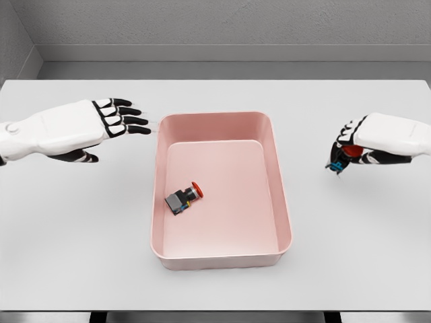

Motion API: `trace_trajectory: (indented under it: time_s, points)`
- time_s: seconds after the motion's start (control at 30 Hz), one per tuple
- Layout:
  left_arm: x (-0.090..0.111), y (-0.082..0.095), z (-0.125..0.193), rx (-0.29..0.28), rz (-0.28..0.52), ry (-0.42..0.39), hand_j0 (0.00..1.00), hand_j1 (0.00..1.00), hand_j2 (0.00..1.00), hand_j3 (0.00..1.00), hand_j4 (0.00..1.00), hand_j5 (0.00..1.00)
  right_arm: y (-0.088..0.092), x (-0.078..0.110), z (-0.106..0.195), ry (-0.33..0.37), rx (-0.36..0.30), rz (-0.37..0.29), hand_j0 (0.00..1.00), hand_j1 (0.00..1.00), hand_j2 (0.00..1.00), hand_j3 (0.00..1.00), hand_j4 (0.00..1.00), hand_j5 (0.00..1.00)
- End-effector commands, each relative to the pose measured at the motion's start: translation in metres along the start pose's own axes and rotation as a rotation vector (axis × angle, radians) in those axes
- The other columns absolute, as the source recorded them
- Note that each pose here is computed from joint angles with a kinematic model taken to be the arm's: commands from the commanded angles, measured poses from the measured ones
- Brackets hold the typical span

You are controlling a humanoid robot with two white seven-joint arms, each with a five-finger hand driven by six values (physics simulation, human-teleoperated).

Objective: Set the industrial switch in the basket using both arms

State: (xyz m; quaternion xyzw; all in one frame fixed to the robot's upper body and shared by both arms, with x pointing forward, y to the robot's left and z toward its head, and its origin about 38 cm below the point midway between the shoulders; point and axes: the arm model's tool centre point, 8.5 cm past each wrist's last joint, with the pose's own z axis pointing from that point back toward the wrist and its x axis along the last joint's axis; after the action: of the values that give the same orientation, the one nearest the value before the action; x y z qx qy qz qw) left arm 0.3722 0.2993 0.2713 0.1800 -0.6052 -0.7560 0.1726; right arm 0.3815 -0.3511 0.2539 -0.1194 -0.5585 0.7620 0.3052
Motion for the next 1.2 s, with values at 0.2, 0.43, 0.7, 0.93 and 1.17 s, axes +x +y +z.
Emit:
trace_trajectory:
  time_s: [0.2, 0.43, 0.7, 0.93, 1.17]
  points:
    - [-0.002, -0.001, 0.011, -0.025, 0.004, 0.017, 1.0, 1.0, 1.0, 1.0, 1.0, 1.0, -0.019, 0.012, -0.013, -0.051, -0.047, 0.035, 0.5, 0.5, 0.5, 0.5, 0.5, 0.5]
    - [-0.002, -0.001, 0.011, -0.026, 0.002, 0.018, 1.0, 1.0, 1.0, 1.0, 1.0, 1.0, -0.028, 0.019, -0.025, -0.087, -0.078, 0.046, 0.49, 0.49, 0.49, 0.49, 0.49, 0.49]
    - [-0.004, -0.001, 0.014, -0.035, -0.003, 0.025, 1.0, 1.0, 1.0, 1.0, 1.0, 1.0, -0.039, 0.026, -0.038, -0.123, -0.113, 0.061, 0.48, 0.48, 0.48, 0.48, 0.48, 0.48]
    - [-0.005, 0.002, 0.018, -0.034, -0.012, 0.034, 1.0, 1.0, 1.0, 1.0, 1.0, 1.0, -0.05, 0.04, -0.064, -0.195, -0.128, 0.08, 0.48, 0.48, 0.48, 0.48, 0.48, 0.48]
    - [-0.005, 0.003, 0.018, -0.032, -0.013, 0.034, 1.0, 1.0, 1.0, 1.0, 1.0, 1.0, -0.056, 0.045, -0.071, -0.215, -0.128, 0.093, 0.48, 0.48, 0.48, 0.48, 0.48, 0.48]
